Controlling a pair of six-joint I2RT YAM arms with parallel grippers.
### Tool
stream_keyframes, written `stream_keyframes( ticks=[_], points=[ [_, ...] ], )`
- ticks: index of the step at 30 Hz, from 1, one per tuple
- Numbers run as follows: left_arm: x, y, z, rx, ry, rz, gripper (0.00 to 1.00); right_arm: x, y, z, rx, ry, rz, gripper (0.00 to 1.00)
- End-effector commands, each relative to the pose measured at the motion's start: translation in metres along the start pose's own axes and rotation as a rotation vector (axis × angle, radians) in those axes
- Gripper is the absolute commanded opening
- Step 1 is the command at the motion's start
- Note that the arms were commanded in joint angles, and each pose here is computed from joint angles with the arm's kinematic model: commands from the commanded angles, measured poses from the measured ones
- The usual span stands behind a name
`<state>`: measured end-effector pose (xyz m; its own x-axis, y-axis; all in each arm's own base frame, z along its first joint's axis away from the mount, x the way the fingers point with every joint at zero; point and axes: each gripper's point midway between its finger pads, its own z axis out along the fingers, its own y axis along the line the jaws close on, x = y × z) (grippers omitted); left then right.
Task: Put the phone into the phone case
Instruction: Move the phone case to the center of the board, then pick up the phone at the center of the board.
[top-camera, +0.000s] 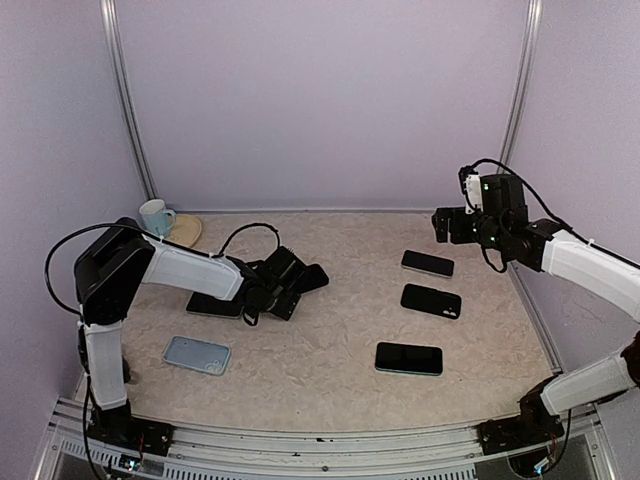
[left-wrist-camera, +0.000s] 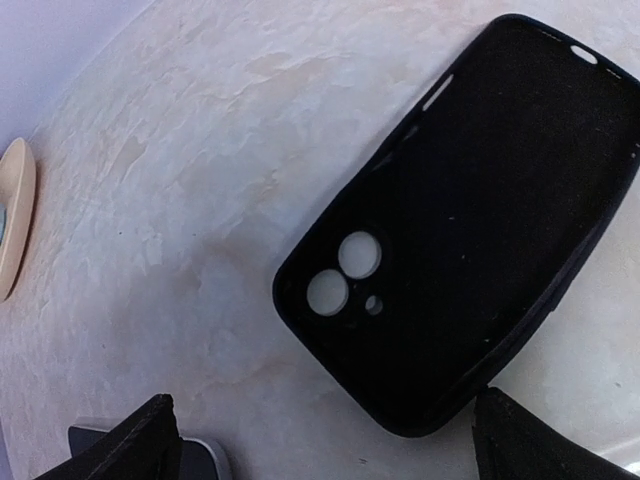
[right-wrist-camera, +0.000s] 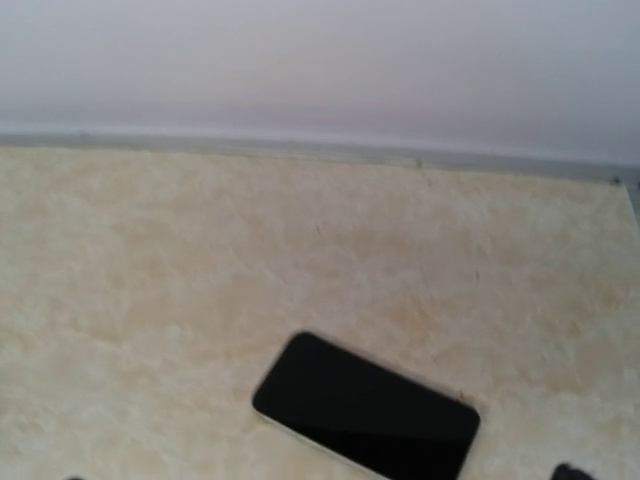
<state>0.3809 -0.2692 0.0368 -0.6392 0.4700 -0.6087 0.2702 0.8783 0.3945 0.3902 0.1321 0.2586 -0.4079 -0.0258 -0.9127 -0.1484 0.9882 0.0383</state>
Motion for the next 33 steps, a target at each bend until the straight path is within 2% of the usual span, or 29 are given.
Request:
stream_keyframes(
  ticks=[1, 12, 19, 23, 29, 33],
  points=[
    [0.005, 0.025, 0.017, -0.082, 0.046, -0.037, 0.99, 0.007, -0.004, 0.008, 0.053, 0.056, -0.005, 1.0],
    [-0.031, 0.056, 0.038, -0.127, 0.009, -0.128, 0.99, 0.048, -0.004, 0.029, 0.067, 0.208, -0.032, 1.0],
    [-0.044, 0.047, 0.009, -0.085, -0.045, -0.143, 0.99, 0.069, 0.007, 0.028, -0.002, 0.278, -0.038, 1.0],
    [-0.05, 0.022, -0.023, -0.022, -0.093, -0.108, 0.99, 0.088, 0.02, 0.023, -0.085, 0.335, -0.041, 1.0],
    [-0.05, -0.038, -0.071, 0.123, -0.177, 0.013, 0.99, 0.111, 0.02, 0.022, -0.087, 0.392, -0.059, 1.0],
    [-0.051, -0.07, -0.1, 0.235, -0.228, 0.075, 0.99, 0.123, 0.031, 0.015, -0.148, 0.421, -0.058, 1.0]
  ],
)
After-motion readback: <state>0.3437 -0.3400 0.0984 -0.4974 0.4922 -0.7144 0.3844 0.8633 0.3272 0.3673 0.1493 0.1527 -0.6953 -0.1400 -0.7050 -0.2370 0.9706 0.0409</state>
